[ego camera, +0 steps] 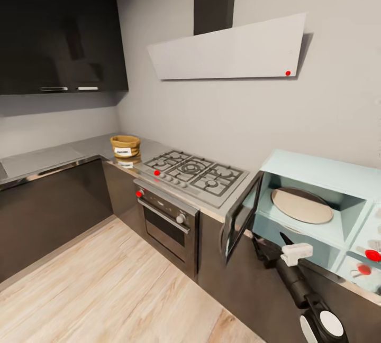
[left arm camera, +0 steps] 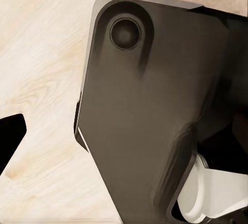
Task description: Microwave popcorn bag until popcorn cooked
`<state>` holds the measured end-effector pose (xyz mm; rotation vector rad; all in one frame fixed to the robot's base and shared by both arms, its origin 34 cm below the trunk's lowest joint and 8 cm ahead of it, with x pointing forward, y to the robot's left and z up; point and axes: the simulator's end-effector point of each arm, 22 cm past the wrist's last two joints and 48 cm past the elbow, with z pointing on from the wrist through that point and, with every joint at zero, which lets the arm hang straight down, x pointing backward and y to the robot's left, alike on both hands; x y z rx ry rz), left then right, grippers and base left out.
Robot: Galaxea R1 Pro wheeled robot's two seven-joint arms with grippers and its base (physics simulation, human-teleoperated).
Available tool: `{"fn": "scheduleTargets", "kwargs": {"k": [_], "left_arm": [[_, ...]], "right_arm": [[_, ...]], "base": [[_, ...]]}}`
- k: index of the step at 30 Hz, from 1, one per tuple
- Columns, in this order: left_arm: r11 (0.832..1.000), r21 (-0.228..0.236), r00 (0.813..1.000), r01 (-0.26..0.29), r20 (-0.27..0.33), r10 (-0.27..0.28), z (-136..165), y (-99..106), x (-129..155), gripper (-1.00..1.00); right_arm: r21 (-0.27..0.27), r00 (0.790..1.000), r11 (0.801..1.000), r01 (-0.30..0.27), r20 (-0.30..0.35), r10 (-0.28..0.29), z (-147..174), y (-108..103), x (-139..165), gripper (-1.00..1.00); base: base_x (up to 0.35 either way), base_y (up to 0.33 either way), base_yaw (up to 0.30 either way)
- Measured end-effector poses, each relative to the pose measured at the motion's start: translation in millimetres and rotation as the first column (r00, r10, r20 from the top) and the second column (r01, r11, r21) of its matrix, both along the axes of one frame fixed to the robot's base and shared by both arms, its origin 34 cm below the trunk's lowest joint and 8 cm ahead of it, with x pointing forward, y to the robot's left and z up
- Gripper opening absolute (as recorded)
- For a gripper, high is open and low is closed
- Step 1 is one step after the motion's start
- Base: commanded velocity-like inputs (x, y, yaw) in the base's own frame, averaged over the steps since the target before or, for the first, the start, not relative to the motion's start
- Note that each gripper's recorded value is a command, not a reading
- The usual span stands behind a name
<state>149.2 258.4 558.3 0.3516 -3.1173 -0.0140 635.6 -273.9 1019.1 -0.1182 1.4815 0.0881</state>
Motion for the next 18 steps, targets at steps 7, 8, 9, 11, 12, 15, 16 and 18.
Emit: {"fn": "scheduleTargets", "kwargs": {"k": [7,8,9,11,12,15,16,18], "left_arm": [[1.000,0.001,1.000,-0.001,0.001,0.001,0,0,0,1.00],[1.000,0.001,1.000,-0.001,0.001,0.001,0,0,0,1.00],[1.000,0.001,1.000,-0.001,0.001,0.001,0,1,0,1.00],[1.000,0.001,1.000,-0.003,0.000,0.003,0,1,0,1.00],[1.000,0.002,1.000,-0.003,0.001,0.003,0,1,0,1.00],[1.000,0.002,1.000,-0.003,0.001,0.003,0,1,0,1.00],[1.000,0.002,1.000,-0.003,0.001,0.003,0,1,0,1.00],[1.000,0.002,1.000,-0.003,0.001,0.003,0,1,0,1.00]], "right_arm": [[-0.001,0.989,1.000,0.024,-0.143,-0.024,-66,1,-7,1.00],[-0.004,0.976,1.000,0.018,-0.218,-0.018,-102,3,-15,1.00],[-0.007,0.958,1.000,0.022,-0.287,-0.023,-134,2,-24,1.00],[-0.030,0.867,0.998,0.062,-0.494,-0.068,-232,-13,-70,1.00],[-0.043,0.827,0.996,0.080,-0.555,-0.090,-261,-20,-90,1.00],[-0.108,0.654,0.986,0.129,-0.738,-0.167,-347,-43,-172,1.00],[-0.134,0.590,0.981,0.140,-0.784,-0.191,-370,-51,-203,1.00],[-0.205,0.440,0.966,0.156,-0.861,-0.254,-408,-69,-273,1.00]], "base": [[-0.263,0.096,0.000],[-0.195,0.154,0.000],[-0.191,0.157,0.000],[-0.190,0.158,0.000],[-0.154,0.158,0.000],[-0.060,0.092,0.000],[-0.021,0.033,0.000],[-0.005,0.008,0.000]]}}
